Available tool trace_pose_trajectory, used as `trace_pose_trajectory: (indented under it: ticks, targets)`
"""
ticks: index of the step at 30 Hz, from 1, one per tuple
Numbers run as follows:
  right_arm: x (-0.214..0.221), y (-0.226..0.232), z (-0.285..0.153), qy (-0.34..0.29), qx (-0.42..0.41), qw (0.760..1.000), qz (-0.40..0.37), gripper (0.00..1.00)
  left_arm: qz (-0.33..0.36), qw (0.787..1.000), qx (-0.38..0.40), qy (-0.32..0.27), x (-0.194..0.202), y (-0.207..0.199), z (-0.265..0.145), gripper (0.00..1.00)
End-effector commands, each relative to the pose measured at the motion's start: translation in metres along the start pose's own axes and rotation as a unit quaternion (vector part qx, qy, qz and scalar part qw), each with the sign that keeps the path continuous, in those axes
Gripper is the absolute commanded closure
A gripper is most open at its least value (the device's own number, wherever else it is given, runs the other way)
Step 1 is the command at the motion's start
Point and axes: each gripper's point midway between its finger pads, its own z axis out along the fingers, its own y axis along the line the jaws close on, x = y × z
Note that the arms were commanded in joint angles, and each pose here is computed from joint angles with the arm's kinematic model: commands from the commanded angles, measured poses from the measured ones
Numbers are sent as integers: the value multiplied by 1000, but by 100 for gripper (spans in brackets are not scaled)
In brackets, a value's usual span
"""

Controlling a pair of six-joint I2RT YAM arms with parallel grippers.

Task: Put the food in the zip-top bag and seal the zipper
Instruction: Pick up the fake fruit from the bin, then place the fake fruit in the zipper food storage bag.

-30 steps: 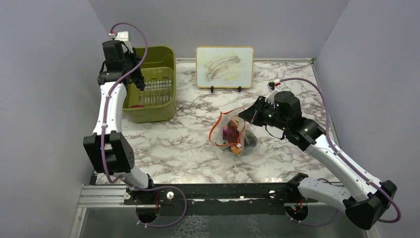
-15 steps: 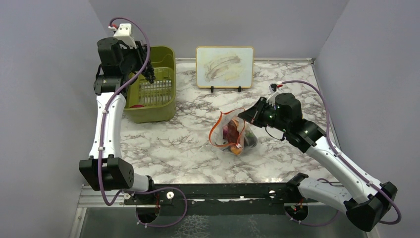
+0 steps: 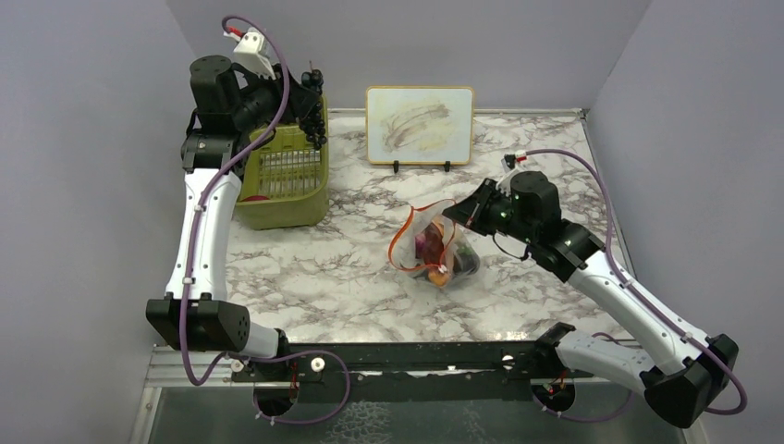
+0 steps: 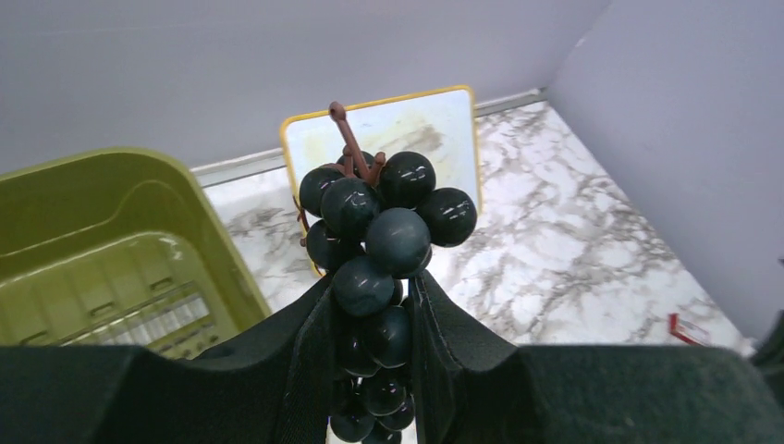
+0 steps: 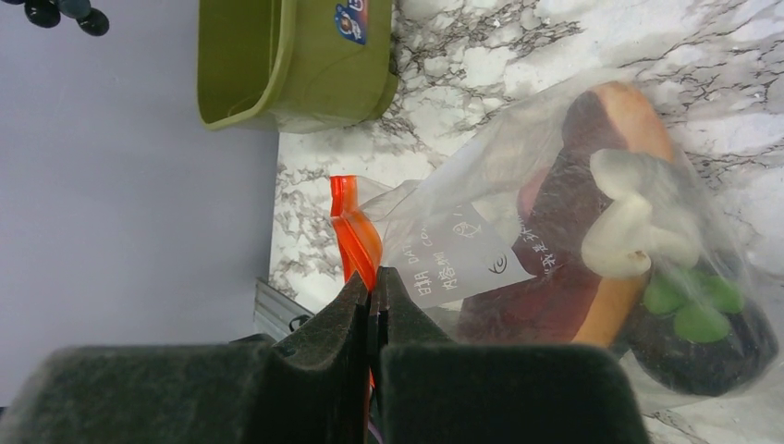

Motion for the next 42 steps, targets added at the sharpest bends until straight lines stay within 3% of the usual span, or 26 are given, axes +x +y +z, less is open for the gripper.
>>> trace_pose_trajectory:
  ticks: [1,6,13,20,32,42]
  targets:
    - [-26,28,0,-40,-41,998,1,99,-17,991,129,-31,-24,-59,-10,68]
    - [-30,34,8,-44,-45,998,21,99,-35,974,224,-25,-19,-107,-13,68]
    - [-38,54,15,-52,-88,991,87,99,-119,938,326,-19,7,-144,-23,68]
    - [-48,63,20,-64,-99,986,116,99,-137,926,352,10,58,-165,-16,68]
    - [-50,73,24,-58,-117,983,128,99,-150,914,377,1,106,-202,-14,68]
    - [-50,81,27,-46,-133,976,163,99,-77,915,396,-15,145,-214,-17,68]
